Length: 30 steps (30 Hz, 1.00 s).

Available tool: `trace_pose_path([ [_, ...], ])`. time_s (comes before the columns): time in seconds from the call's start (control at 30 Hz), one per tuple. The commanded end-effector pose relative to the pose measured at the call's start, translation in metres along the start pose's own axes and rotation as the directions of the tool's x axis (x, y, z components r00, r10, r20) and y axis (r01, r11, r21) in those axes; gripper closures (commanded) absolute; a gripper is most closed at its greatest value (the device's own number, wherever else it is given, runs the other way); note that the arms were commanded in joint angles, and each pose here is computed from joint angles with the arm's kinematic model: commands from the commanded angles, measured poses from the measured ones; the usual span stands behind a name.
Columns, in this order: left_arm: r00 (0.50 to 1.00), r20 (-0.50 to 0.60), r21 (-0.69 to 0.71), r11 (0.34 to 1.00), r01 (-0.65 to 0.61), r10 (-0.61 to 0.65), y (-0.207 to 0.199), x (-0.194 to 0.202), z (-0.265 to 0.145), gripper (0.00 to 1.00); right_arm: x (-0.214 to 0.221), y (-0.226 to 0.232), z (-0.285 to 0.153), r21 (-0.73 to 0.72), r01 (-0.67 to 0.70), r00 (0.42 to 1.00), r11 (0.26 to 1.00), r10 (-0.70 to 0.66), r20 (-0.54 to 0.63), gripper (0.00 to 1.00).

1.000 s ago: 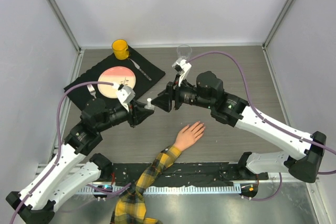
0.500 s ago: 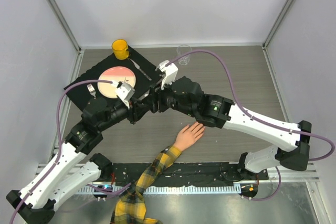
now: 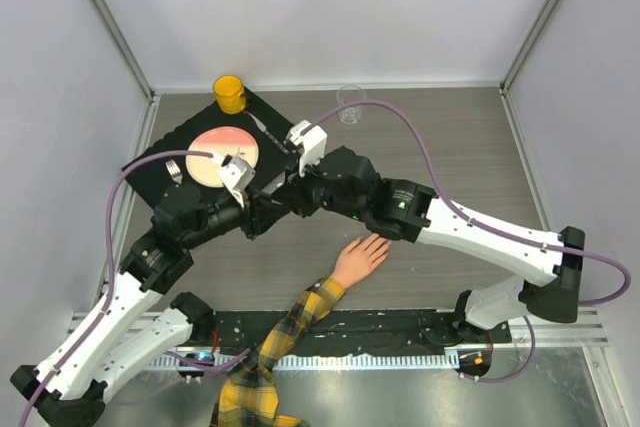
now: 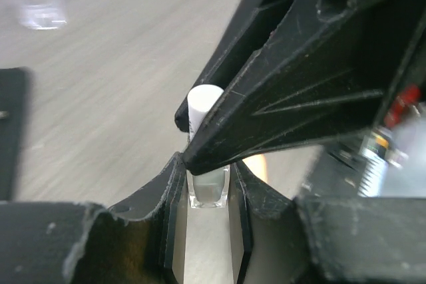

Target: Paint the nails

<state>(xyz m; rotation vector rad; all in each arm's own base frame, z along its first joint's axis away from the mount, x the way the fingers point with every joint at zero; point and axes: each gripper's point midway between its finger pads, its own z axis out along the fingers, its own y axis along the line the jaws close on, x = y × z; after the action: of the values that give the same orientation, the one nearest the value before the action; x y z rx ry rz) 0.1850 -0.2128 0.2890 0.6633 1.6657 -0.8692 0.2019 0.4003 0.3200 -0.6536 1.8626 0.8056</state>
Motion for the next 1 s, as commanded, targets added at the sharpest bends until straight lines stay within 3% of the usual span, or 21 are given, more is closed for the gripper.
trace_pose_path([
  [0.0,0.996,0.078,0.403,0.913,-0.061,0.032,-0.079,-0.034,-0.024,1.00,0.005,0.042,-0.033,-0.399,0.206,0.979,0.894,-0.191,0.076,0.99],
  [0.03,0.993,0.110,0.477,0.874,-0.094,0.047,-0.094,-0.039,-0.032,1.00,0.007,0.054,-0.053,-0.526,0.226,0.974,0.820,-0.195,0.114,0.99],
  [0.07,0.993,0.110,0.567,0.817,-0.106,0.053,-0.110,-0.037,-0.042,1.00,0.043,0.077,-0.083,-0.756,0.174,0.979,0.631,-0.195,0.062,0.99],
  [0.1,0.996,0.089,0.610,0.789,-0.070,0.019,-0.117,-0.034,-0.047,1.00,0.016,0.077,-0.090,-0.786,0.251,0.968,0.566,-0.143,0.206,0.99],
  [0.13,0.995,0.103,0.640,0.764,-0.080,0.018,-0.123,-0.037,-0.052,1.00,0.016,0.083,-0.105,-0.843,0.162,0.987,0.513,-0.065,0.150,0.99],
  [0.2,0.992,0.128,0.689,0.718,-0.100,0.015,-0.133,-0.044,-0.059,1.00,0.018,0.085,-0.118,-0.898,0.161,0.987,0.410,-0.054,0.153,0.99],
  [0.37,0.990,0.139,0.687,0.719,-0.105,0.011,-0.133,-0.048,-0.059,1.00,0.019,0.089,-0.118,-0.920,0.108,0.993,0.378,0.000,0.116,0.99],
  [0.47,0.992,0.124,0.663,0.742,-0.095,0.016,-0.129,-0.047,-0.056,1.00,0.013,0.085,-0.112,-0.898,0.093,0.994,0.431,0.013,0.109,0.99],
  [0.5,0.992,0.128,0.624,0.775,-0.093,0.016,-0.122,-0.048,-0.051,1.00,0.006,0.078,-0.097,-0.850,0.073,0.993,0.521,0.040,0.110,0.96],
  [0.57,0.988,0.138,0.562,0.817,-0.131,0.064,-0.112,-0.048,-0.045,1.00,0.007,0.062,-0.080,-0.759,0.045,0.998,0.649,0.012,0.069,0.72],
  [0.6,0.992,0.109,0.482,0.870,-0.103,0.058,-0.097,-0.042,-0.039,1.00,-0.003,0.043,-0.062,-0.640,0.021,0.995,0.768,0.045,0.087,0.64],
  [0.63,0.991,0.114,0.435,0.893,-0.114,0.071,-0.089,-0.043,-0.036,1.00,-0.011,0.037,-0.059,-0.592,0.015,0.995,0.806,0.049,0.091,0.52],
  [0.67,0.985,0.130,0.396,0.905,-0.156,0.113,-0.082,-0.043,-0.035,1.00,-0.002,0.026,-0.056,-0.526,-0.025,0.998,0.850,0.054,0.041,0.49],
  [0.8,0.977,0.124,0.214,0.957,-0.197,0.174,-0.049,-0.038,-0.029,1.00,-0.018,0.001,-0.056,-0.347,-0.092,0.990,0.933,0.123,0.068,0.37],
  [0.97,0.971,0.114,0.039,0.976,-0.216,0.211,-0.017,-0.040,-0.026,1.00,-0.028,0.003,-0.057,-0.205,-0.084,0.991,0.975,0.104,0.089,0.36],
])
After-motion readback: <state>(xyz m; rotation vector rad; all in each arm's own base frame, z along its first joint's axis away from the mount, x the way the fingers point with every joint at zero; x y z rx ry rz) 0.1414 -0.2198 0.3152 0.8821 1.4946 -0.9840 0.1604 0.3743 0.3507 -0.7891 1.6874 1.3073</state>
